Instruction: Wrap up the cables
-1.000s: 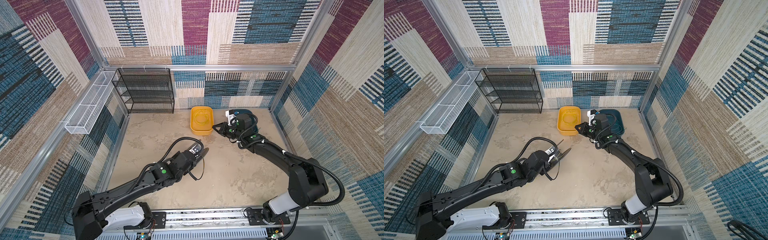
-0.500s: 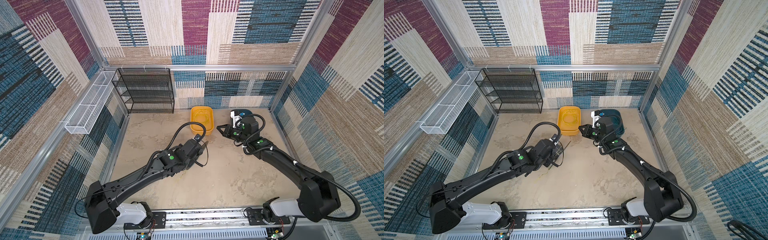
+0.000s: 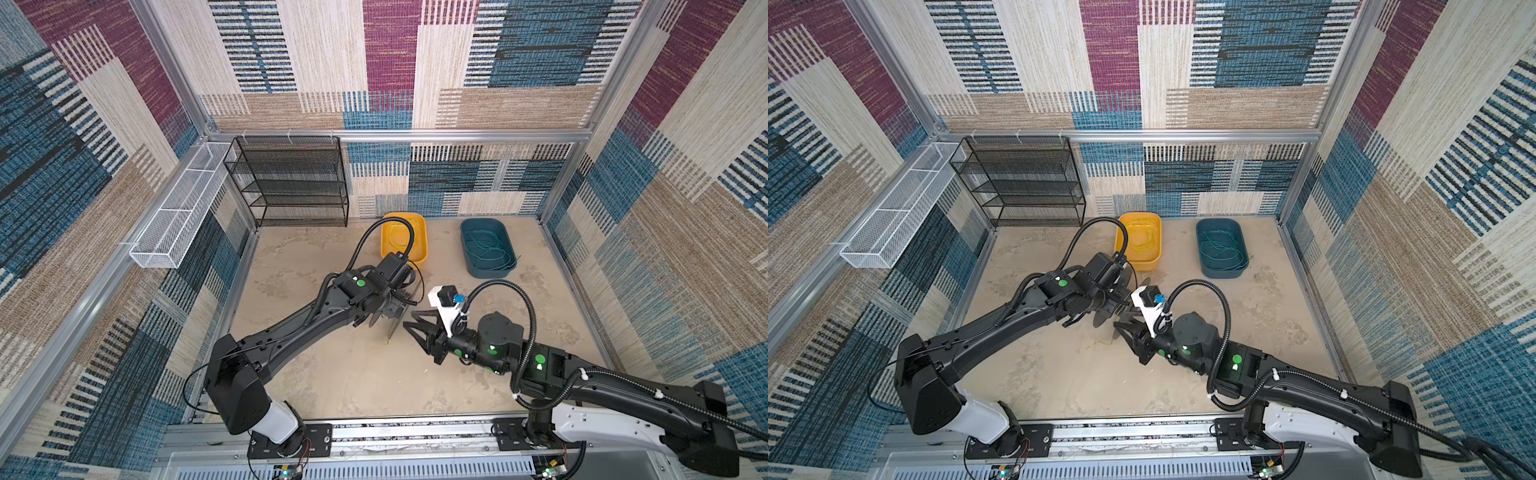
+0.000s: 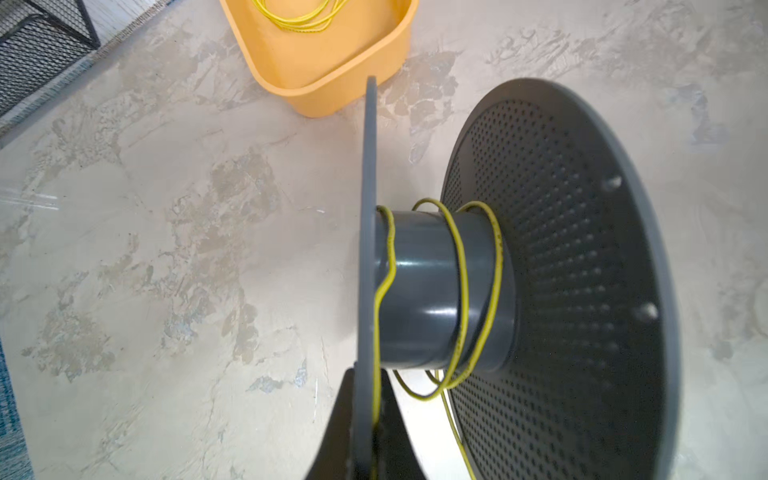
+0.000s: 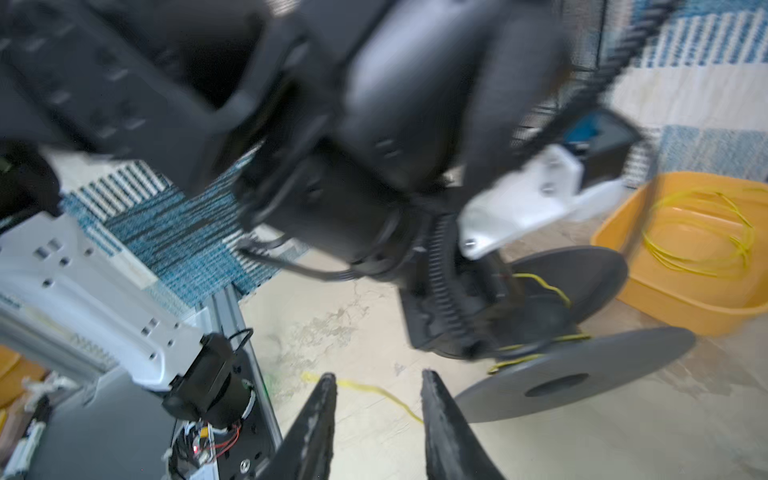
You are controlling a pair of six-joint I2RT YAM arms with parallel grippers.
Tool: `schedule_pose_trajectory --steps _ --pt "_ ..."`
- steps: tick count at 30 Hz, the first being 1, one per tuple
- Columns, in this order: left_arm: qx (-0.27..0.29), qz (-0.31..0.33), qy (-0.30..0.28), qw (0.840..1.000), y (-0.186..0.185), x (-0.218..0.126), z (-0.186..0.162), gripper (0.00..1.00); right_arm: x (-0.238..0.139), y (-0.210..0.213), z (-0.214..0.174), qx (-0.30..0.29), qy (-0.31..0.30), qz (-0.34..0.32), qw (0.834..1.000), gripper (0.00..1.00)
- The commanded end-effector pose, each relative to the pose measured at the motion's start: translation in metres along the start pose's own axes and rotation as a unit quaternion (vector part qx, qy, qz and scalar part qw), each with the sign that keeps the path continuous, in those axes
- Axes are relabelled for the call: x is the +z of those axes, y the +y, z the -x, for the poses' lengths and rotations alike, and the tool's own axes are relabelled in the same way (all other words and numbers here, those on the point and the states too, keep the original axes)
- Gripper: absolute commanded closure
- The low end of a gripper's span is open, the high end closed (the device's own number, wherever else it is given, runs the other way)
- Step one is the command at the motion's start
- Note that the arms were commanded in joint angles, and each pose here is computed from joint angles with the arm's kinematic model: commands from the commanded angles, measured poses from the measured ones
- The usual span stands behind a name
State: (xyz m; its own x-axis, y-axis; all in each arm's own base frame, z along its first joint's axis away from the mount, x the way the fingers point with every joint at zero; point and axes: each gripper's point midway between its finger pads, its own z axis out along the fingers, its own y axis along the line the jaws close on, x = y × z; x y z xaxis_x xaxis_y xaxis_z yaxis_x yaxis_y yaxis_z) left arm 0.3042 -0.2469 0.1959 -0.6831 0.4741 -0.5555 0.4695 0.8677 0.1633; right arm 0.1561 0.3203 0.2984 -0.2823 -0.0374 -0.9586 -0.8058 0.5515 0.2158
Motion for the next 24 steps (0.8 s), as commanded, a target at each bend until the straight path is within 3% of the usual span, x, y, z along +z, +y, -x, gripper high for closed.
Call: schedule_pose_trajectory --steps 1,6,13,24 --pt "-0.019 -0.009 0.004 1.000 0.000 -0.002 0.005 1.00 0.002 0.009 0.004 -0.079 -0.019 -0.047 0.996 0.62" --pt "-0.027 -0.014 0.004 1.000 0.002 -0.002 0.009 1.00 0.017 0.036 -0.020 -0.148 0.007 -0.047 0.988 0.61" --pt "-0.032 -0.016 0.002 0.999 0.002 -0.004 0.009 1.00 0.033 0.036 -0.039 -0.180 0.021 -0.052 0.982 0.50" --pt "-0.034 -0.018 -0.002 0.999 0.004 -0.010 0.007 1.00 0.060 0.024 -0.053 -0.210 0.038 -0.117 0.970 0.45"
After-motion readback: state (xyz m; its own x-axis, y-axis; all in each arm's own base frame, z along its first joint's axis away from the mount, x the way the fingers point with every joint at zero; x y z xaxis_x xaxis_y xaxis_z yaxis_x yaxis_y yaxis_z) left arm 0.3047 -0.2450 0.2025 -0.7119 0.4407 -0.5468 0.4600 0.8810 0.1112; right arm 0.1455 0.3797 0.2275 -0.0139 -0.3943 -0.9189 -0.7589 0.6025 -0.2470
